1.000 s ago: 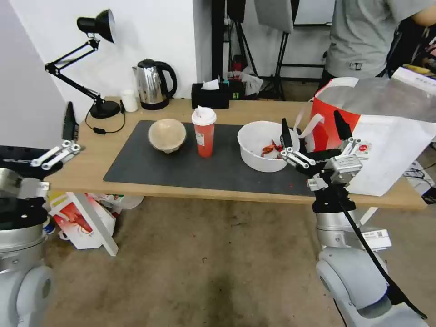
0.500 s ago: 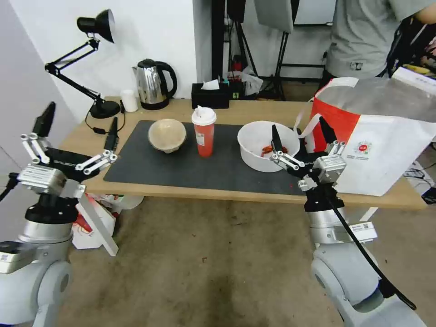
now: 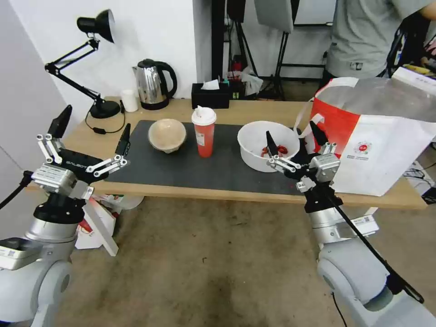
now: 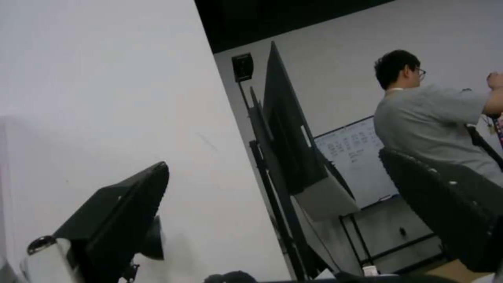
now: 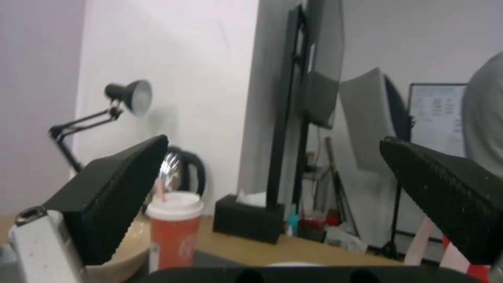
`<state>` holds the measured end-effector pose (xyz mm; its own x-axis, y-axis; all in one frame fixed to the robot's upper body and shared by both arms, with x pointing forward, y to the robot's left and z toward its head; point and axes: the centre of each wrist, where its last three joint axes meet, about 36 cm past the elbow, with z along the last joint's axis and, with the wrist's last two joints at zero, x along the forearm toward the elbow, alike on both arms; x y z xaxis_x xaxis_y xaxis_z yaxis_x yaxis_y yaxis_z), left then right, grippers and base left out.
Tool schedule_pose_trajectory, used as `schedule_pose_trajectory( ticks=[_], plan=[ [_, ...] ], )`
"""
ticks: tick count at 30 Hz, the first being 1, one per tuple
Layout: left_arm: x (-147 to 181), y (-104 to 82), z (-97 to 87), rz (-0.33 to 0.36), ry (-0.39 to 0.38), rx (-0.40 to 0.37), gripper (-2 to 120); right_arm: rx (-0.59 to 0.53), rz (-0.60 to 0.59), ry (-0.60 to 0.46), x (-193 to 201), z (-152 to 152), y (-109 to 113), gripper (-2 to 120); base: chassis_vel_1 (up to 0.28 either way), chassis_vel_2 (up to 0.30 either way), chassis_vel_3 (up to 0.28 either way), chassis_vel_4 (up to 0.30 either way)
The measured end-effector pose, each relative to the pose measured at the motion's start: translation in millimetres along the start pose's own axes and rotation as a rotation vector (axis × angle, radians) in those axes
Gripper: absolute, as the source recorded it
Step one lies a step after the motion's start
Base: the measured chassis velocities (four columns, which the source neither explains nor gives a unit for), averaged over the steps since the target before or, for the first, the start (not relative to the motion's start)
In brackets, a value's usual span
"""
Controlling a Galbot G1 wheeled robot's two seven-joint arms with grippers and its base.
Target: Pick up the trash from the table and place it into the takeout bag.
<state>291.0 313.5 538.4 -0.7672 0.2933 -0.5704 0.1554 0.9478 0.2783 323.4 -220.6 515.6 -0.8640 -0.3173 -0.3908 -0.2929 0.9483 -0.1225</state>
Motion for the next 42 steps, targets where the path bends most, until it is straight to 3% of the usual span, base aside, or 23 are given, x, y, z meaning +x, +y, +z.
schedule_pose_trajectory(
  ticks=[8,14,26,36,42],
  plan=[
    [3,4.9,-1.4,-0.006,0.010,-0.016,100,-0.011,-0.104,0.105,-3,-14,-20,100,0.000,0.000,0.000,0.000],
    [4,2.1,-1.2,-0.014,0.011,-0.006,100,-0.015,-0.190,0.212,-26,-41,-39,100,0.000,0.000,0.000,0.000],
    [6,-4.2,0.4,-0.018,0.013,-0.003,100,0.047,-0.288,0.305,-67,-74,-76,100,0.000,0.000,0.000,0.000],
    [5,-14.2,7.2,-0.009,0.021,0.007,100,0.164,-0.434,0.429,-112,-98,-119,100,0.000,0.000,0.000,0.000],
    [5,-17.0,13.8,-0.007,0.028,0.010,100,0.274,-0.489,0.533,-127,-94,-130,100,0.000,0.000,0.000,0.000]
  ],
)
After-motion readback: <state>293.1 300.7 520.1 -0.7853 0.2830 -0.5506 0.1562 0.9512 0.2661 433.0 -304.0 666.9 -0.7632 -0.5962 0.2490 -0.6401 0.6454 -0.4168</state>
